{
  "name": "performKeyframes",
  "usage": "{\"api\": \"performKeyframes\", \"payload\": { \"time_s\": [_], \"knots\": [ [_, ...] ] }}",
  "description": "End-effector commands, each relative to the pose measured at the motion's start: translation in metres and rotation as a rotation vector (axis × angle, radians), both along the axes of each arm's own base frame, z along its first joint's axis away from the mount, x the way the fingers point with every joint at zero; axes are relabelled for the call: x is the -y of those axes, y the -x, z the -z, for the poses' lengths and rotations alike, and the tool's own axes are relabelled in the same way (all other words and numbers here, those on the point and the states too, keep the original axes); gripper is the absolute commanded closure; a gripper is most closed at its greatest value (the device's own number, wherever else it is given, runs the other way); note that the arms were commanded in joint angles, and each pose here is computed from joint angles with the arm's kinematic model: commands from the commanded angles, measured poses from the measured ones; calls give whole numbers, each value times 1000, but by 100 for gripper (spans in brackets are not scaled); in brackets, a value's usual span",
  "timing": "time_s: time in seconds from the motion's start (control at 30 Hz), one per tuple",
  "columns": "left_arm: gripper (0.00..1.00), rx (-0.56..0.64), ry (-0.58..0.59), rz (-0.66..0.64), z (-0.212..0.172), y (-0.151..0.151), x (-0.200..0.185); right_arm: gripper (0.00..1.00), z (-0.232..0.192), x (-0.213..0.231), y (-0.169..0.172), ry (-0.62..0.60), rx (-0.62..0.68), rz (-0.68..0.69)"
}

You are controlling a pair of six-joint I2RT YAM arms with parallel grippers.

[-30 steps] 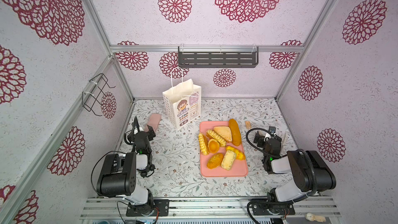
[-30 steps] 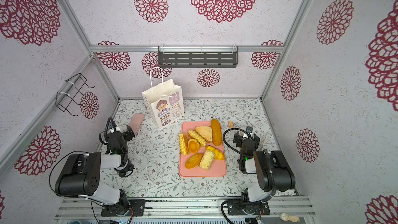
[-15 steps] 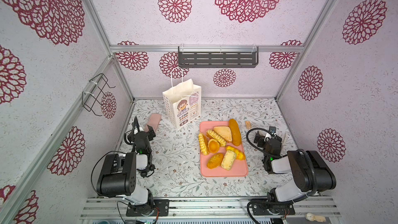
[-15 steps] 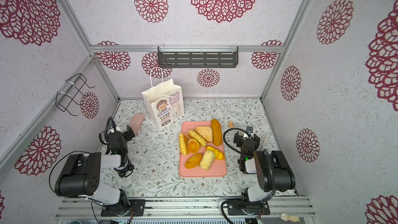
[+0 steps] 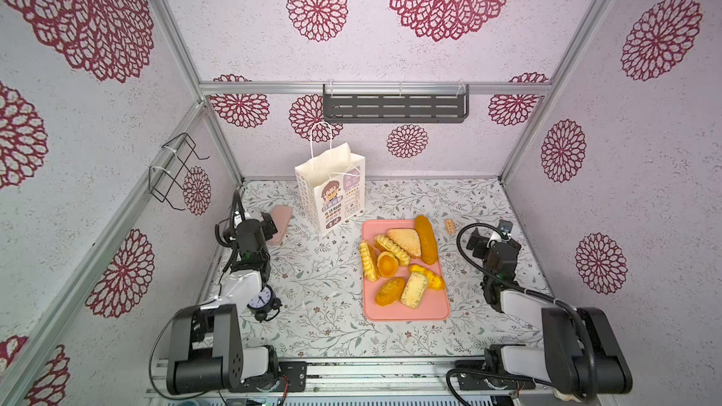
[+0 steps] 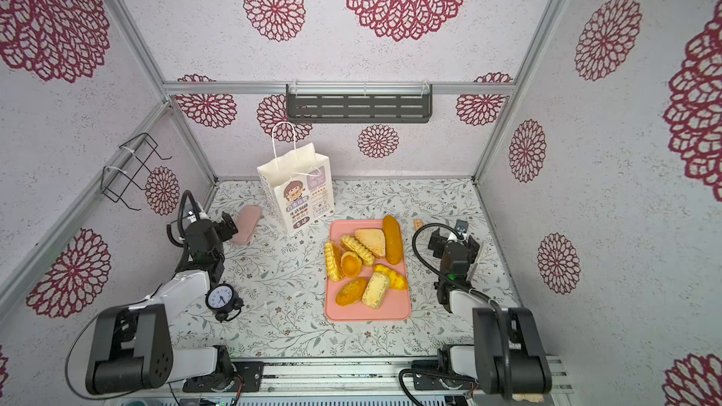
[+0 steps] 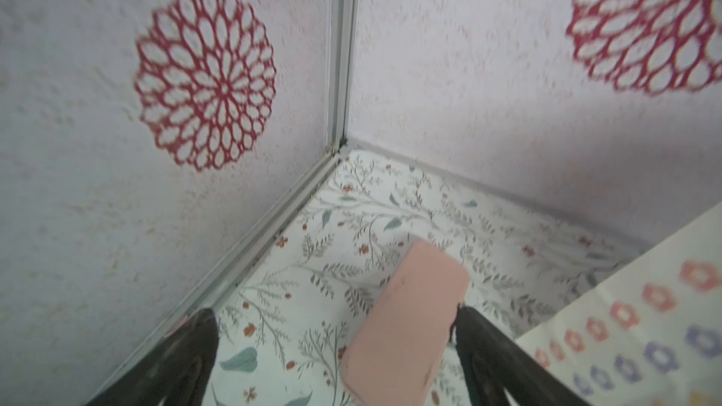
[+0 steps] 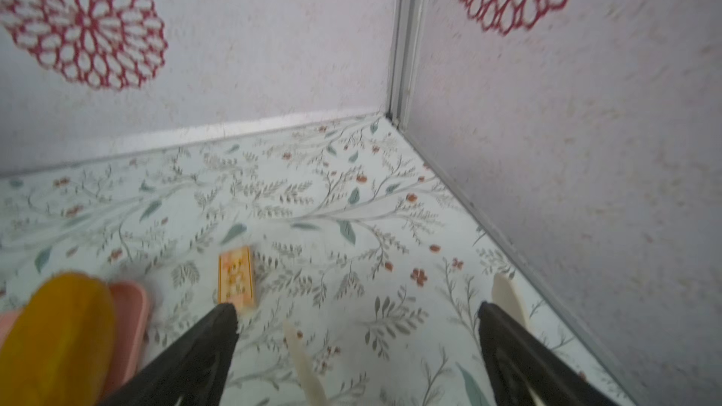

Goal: Place the fake bread into the paper bag
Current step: 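Reach the left gripper to the bag's top edge while the right moves over the tray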

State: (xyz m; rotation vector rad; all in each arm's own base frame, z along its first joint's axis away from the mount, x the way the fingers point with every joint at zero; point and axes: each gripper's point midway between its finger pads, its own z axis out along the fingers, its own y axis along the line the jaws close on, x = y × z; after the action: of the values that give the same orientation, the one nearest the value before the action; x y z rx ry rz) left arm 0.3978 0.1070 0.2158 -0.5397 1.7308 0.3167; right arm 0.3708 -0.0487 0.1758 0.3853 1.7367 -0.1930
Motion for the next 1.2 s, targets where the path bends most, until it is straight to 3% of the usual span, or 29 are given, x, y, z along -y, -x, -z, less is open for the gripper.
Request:
{"api": "performKeyframes", "payload": {
  "time_s": [0.0, 0.07, 0.1, 0.17, 0.2, 0.3, 0.47, 0.7, 0.9, 1.17],
  "knots": [
    [3, -80, 129, -70, -19, 17, -6, 1, -9, 11, 16, -198, -100, 134],
    [3, -113, 240, 71, -41, 1, 7, 1, -14, -3, 20, -288, -149, 75],
    [3, -142, 276, 122, -53, -7, 14, 6, -20, -19, 18, -340, -166, -14],
    [3, -205, 312, 197, -70, -22, 26, 24, -30, -57, 17, -420, -181, -219],
    [3, -224, 329, 249, -80, -31, 34, 26, -33, -70, 20, -464, -188, -276],
    [0, -236, 328, 404, -107, -51, 59, 27, -42, -101, 32, -534, -176, -390],
    [5, -228, 287, 621, -134, -78, 97, 24, -59, -163, 52, -496, -191, -599],
    [10, -298, 223, 832, -128, -118, 148, 21, -84, -226, 70, -446, -248, -804],
    [15, -443, 136, 887, -89, -146, 179, 19, -88, -256, 79, -404, -295, -855],
    [15, -461, 55, 833, -76, -163, 181, 19, -78, -276, 83, -403, -329, -866]
  ]
}}
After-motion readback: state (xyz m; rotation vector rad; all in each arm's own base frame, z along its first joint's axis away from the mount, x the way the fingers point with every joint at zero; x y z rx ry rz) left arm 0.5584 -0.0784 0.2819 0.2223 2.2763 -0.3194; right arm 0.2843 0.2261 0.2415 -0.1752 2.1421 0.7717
